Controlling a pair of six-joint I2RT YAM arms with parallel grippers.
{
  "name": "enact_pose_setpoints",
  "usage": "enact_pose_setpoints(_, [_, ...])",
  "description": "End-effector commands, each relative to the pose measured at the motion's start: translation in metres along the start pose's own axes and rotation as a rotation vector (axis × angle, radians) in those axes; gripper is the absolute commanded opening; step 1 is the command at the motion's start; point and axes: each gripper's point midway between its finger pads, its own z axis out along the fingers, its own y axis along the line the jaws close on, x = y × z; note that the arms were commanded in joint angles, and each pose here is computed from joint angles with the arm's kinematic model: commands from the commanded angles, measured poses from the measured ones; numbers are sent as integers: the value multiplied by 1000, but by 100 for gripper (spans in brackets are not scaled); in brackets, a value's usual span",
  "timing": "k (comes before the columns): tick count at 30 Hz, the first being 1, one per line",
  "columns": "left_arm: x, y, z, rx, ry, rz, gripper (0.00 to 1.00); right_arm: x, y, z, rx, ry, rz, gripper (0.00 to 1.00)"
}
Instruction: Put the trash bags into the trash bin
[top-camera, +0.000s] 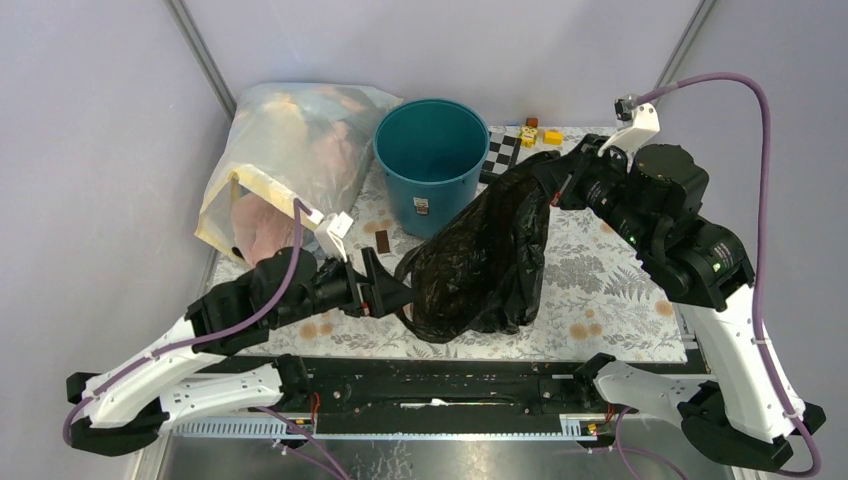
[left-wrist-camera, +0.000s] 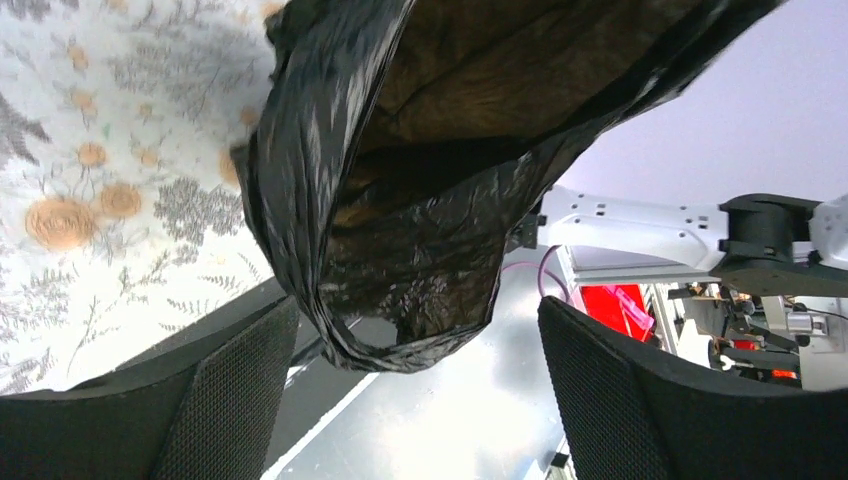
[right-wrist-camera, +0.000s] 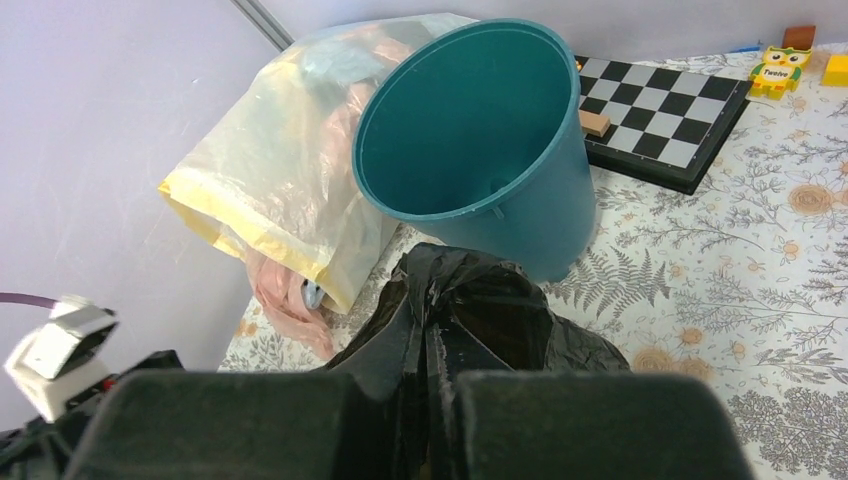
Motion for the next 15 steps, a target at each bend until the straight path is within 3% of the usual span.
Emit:
enact_pose_setpoints(1, [14, -2, 11, 81, 6, -93, 90, -7, 6, -4, -32, -21, -4, 0])
enact_pose_setpoints(3, [22, 4, 21, 81, 21, -94, 85, -1, 7, -1, -39, -2, 0, 0])
enact_pose_setpoints(6, [25, 16, 30, 28, 19, -81, 66, 4, 7, 0, -44, 11, 3, 0])
enact_pose_setpoints(10, [9, 44, 30, -117, -79, -50, 10, 2, 6, -3, -42, 1, -5, 0])
enact_pose_setpoints(13, [3, 53, 34, -177, -103, -15, 0, -5, 5, -7, -36, -19, -15, 0])
enact_pose_setpoints(15, [-1, 54, 36, -199, -107, 8, 0, -11, 5, -10, -30, -35, -27, 0])
